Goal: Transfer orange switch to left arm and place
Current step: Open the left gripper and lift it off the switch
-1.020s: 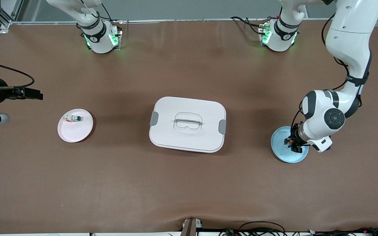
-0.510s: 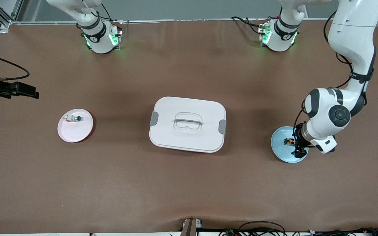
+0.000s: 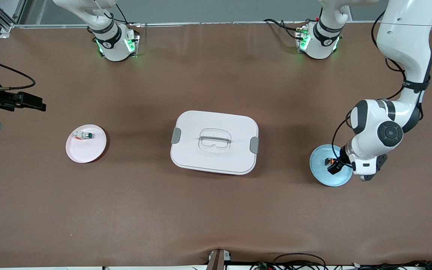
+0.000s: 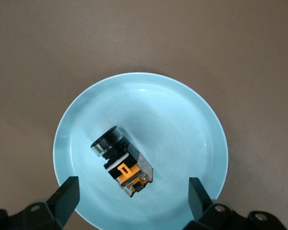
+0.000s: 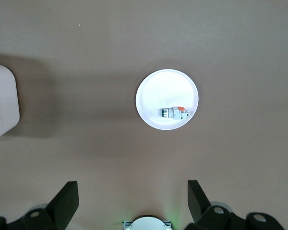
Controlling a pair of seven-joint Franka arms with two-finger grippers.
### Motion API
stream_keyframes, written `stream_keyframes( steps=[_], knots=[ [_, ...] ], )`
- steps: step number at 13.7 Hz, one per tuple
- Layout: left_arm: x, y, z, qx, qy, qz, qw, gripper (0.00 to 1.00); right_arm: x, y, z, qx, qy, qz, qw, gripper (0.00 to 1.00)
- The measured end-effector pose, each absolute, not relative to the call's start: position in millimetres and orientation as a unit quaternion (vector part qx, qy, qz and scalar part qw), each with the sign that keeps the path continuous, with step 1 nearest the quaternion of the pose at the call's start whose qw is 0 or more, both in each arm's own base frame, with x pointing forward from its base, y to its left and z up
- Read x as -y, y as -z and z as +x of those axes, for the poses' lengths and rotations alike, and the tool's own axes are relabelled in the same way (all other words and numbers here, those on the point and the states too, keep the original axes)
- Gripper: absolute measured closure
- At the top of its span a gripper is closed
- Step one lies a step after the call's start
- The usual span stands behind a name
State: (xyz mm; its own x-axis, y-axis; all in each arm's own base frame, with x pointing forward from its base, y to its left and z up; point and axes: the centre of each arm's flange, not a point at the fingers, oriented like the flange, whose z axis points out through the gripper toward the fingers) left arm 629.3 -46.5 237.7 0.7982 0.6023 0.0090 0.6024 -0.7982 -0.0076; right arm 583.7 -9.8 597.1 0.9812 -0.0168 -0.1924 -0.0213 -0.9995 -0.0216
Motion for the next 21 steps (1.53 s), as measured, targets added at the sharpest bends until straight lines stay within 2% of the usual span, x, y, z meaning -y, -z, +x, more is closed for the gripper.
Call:
stream_keyframes(
  steps=[4, 11, 16, 21],
  knots=[
    [49, -239, 630, 0.122, 0.003, -0.993, 0.004, 0.0, 9, -604, 576, -0.009, -0.067, -0.998, 0.011, 0.0],
    [41, -251, 635, -0.014, 0.014, -1.0, 0.004, 0.0, 8, -611, 548, -0.009, -0.041, -0.999, 0.011, 0.0],
    [31, -260, 640, -0.027, 0.023, -0.999, 0.004, 0.0, 8, -619, 541, -0.009, -0.035, -0.999, 0.011, 0.0],
    [18, -331, 647, -0.016, 0.072, -0.997, 0.006, 0.0, 7, -622, 530, -0.009, -0.034, -0.999, 0.011, 0.0]
  ],
)
